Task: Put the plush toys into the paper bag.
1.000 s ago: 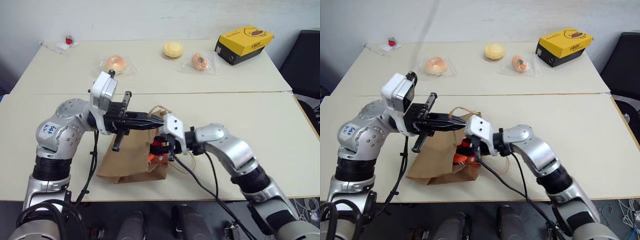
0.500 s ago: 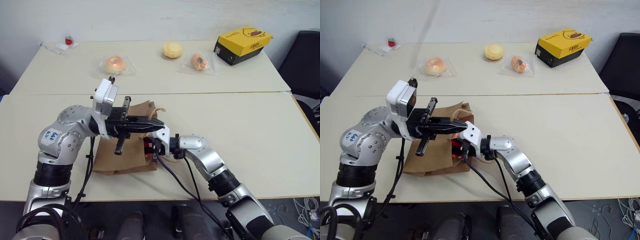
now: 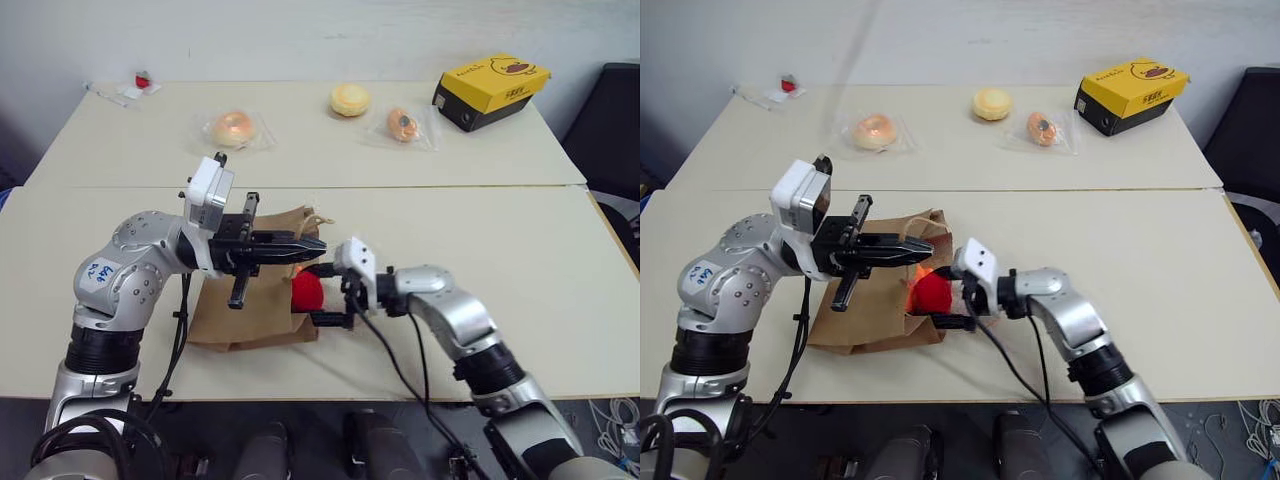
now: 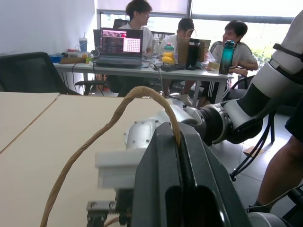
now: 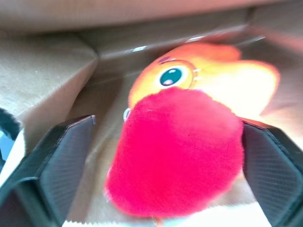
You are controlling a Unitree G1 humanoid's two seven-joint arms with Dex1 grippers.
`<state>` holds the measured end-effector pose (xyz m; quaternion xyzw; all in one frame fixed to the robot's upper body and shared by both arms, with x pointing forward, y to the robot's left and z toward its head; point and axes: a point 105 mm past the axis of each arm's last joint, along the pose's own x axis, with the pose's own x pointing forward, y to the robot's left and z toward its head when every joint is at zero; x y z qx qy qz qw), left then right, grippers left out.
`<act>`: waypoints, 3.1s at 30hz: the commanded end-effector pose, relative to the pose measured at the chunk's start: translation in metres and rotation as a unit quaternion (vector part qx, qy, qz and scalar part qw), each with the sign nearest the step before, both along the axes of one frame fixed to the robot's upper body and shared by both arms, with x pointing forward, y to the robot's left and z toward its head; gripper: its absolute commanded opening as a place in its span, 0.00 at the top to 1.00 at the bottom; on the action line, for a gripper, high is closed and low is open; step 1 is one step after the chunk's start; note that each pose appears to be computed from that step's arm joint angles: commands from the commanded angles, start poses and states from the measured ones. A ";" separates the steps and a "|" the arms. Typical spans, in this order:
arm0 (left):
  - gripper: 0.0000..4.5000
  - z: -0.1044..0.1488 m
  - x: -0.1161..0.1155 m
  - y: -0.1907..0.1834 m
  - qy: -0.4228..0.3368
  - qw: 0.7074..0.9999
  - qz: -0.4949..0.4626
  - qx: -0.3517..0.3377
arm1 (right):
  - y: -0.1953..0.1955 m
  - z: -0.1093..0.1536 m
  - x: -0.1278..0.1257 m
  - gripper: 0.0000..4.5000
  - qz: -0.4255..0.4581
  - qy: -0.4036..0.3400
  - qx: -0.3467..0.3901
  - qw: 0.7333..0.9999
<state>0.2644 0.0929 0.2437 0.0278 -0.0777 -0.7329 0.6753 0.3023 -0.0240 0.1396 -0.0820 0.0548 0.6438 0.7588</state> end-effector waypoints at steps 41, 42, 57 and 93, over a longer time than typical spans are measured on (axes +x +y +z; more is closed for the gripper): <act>1.00 0.006 -0.015 0.007 -0.013 1.000 -0.003 0.016 | -0.065 -0.046 -0.024 0.01 -0.225 0.433 -0.014 0.873; 1.00 0.007 -0.015 0.008 -0.015 1.000 -0.001 0.017 | -0.069 -0.044 -0.023 0.01 -0.228 0.422 -0.018 0.877; 1.00 0.025 -0.013 0.015 -0.023 1.000 0.015 -0.015 | -0.107 -0.039 -0.037 0.01 -0.216 0.462 -0.036 0.859; 1.00 0.015 -0.004 0.016 -0.029 0.999 0.041 -0.007 | -0.101 0.066 -0.007 1.00 -0.173 0.337 0.236 0.895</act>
